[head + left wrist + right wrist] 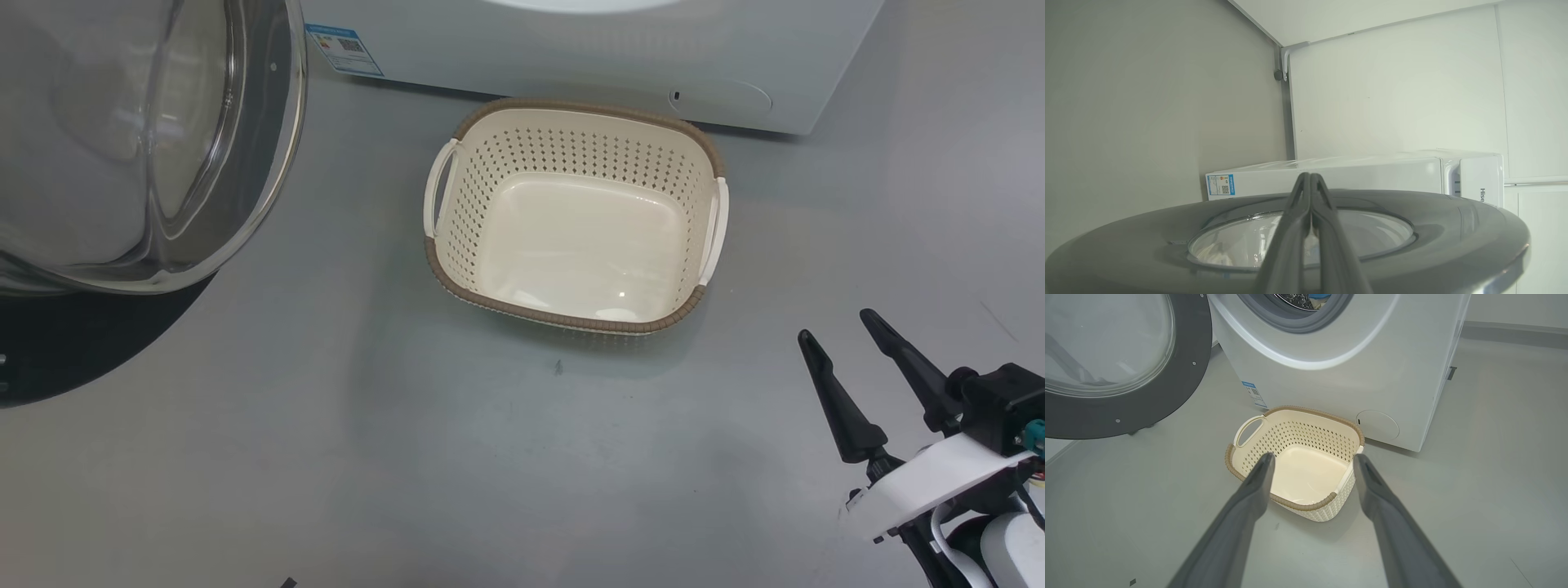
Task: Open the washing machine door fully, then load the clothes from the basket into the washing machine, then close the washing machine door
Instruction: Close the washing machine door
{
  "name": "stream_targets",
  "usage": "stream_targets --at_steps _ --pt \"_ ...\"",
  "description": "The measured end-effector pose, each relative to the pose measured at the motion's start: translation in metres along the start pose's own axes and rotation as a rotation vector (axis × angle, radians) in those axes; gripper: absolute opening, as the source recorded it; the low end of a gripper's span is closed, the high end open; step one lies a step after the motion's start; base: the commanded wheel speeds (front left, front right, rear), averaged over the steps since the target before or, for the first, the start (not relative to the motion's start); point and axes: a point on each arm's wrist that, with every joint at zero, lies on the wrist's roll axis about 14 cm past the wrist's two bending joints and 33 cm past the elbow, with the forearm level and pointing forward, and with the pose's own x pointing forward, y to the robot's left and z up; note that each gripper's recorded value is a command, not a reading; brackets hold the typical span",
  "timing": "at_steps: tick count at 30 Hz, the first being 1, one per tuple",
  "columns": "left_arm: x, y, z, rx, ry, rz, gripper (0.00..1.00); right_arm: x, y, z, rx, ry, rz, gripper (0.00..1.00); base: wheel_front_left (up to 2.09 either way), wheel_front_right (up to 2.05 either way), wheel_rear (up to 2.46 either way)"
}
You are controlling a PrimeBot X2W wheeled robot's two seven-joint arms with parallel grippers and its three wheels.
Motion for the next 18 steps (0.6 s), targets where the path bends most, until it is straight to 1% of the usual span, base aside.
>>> stream_targets --at_steps 2,9,14,18 --pt "-0.001 -0.002 -0.005 -0.019 0.027 -0.018 0.0 0.0 0.0 0.0 0.001 0.001 0.002 1.0 0.0 0.0 0.0" --pt "-0.001 -0.011 -0.025 -0.035 0.129 -0.059 0.0 0.001 0.003 -0.001 0.012 0.003 0.015 1.0 0.0 0.0 0.0" --pt "-0.003 -0.018 -0.043 -0.035 0.222 -0.085 0.0 0.001 0.003 -0.002 0.018 0.006 0.011 1.0 0.0 0.0 0.0" --pt "-0.009 -0.014 -0.064 -0.042 0.326 -0.083 0.0 0.0 0.004 -0.003 0.025 0.009 0.006 1.0 0.0 0.0 0.0"
